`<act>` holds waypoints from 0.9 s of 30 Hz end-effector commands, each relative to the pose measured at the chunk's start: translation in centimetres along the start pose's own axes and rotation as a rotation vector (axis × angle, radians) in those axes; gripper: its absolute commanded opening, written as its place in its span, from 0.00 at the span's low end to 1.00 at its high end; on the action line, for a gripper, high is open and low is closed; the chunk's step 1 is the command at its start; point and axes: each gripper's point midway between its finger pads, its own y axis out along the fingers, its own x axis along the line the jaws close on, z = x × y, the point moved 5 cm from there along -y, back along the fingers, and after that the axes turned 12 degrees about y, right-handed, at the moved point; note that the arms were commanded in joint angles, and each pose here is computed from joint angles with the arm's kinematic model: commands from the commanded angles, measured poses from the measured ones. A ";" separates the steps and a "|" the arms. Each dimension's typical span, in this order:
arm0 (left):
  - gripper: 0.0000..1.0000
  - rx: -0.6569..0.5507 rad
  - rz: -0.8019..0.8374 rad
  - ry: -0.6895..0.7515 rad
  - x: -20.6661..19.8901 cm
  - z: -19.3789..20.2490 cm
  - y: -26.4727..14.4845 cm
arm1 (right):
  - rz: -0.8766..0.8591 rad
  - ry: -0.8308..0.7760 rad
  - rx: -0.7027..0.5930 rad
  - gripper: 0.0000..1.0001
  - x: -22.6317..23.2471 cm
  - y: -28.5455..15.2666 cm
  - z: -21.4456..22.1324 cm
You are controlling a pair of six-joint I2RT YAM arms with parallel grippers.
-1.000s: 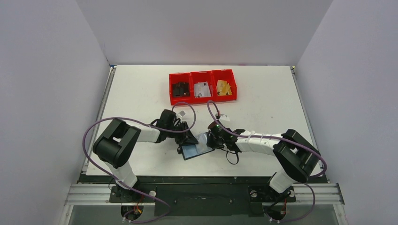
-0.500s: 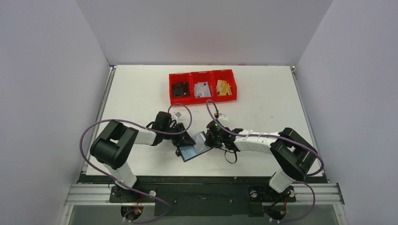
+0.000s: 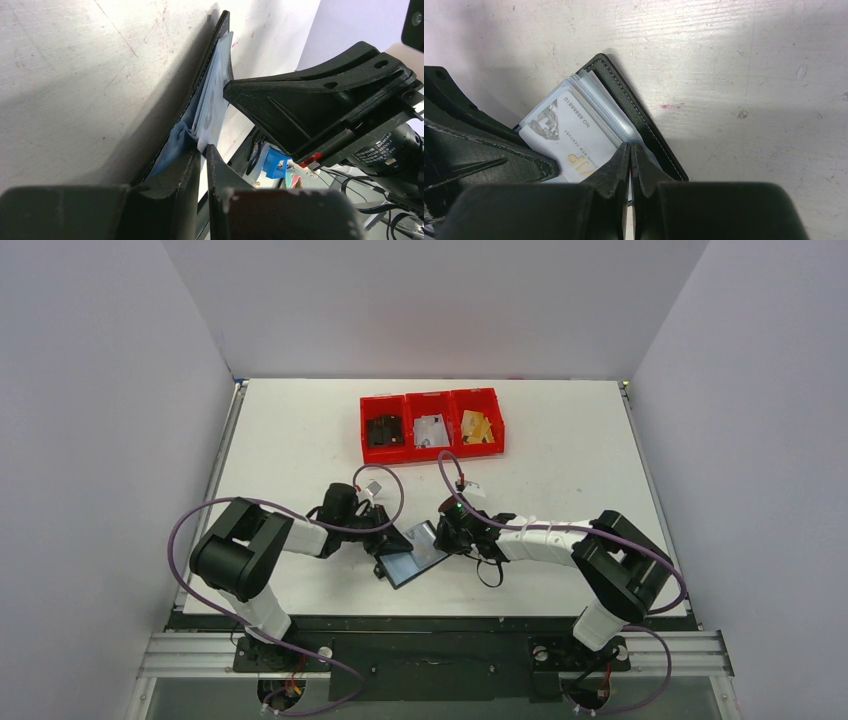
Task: Take the credit cards out of the card holder
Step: Remove the credit card from the card holder.
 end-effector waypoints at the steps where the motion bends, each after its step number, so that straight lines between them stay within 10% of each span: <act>1: 0.06 -0.017 0.135 0.079 -2.3 -0.9 -0.2 | 0.250 -0.064 0.119 0.00 -6.4 1.0 3.3; 27: 0.00 0.088 -0.211 0.000 2.2 0.5 -1.7 | 0.324 -0.051 0.119 0.00 -8.3 1.4 3.3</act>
